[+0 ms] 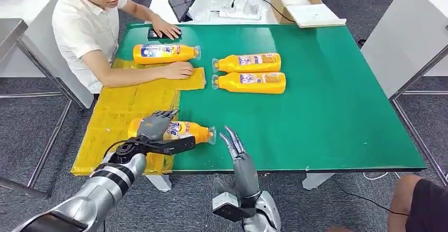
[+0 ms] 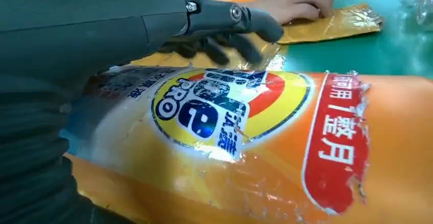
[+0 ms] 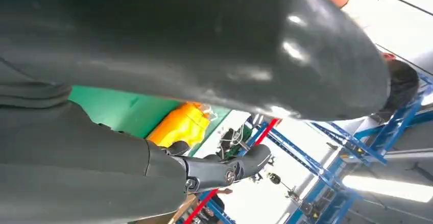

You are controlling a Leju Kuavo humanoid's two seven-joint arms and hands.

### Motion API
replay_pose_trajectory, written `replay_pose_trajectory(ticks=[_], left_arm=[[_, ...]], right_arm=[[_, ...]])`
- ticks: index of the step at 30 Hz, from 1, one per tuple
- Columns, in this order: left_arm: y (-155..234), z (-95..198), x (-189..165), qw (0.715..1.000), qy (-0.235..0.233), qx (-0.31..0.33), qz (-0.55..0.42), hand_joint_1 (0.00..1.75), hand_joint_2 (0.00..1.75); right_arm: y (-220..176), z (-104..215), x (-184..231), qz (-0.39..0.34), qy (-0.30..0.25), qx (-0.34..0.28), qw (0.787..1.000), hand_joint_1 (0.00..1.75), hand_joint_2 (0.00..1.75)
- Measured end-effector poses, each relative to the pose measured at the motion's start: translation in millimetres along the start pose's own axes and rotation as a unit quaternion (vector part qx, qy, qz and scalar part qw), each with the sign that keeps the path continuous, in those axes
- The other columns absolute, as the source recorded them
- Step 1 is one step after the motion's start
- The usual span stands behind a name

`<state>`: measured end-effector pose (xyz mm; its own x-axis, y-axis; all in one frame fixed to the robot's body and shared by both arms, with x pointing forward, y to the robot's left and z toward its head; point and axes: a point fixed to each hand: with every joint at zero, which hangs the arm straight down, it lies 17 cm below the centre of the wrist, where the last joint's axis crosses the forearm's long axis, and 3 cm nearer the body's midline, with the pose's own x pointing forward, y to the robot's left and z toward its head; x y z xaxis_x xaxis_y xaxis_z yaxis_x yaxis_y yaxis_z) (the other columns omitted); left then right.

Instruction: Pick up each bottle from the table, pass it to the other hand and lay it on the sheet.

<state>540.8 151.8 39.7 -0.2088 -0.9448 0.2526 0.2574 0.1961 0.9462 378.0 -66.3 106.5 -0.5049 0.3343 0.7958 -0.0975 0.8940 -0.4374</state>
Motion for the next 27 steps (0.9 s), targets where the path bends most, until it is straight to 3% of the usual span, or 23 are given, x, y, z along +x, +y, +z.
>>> replay_pose_trajectory(ticks=[7, 24, 27], left_arm=[[-8, 1, 18, 0.998, -0.044, -0.027, 0.029, 0.0, 1.75], [-9, 2, 23, 0.998, -0.053, -0.03, 0.029, 0.0, 1.75], [-9, 5, 37, 0.994, -0.083, -0.028, 0.067, 0.0, 1.75]], right_arm=[[-3, 1, -9, 0.004, 0.01, -0.005, 1.0, 0.0, 0.0], [0, 6, -17, 0.005, 0.023, -0.001, 1.0, 0.0, 0.0], [-1, 7, -18, 0.005, 0.024, -0.003, 1.0, 0.0, 0.0]])
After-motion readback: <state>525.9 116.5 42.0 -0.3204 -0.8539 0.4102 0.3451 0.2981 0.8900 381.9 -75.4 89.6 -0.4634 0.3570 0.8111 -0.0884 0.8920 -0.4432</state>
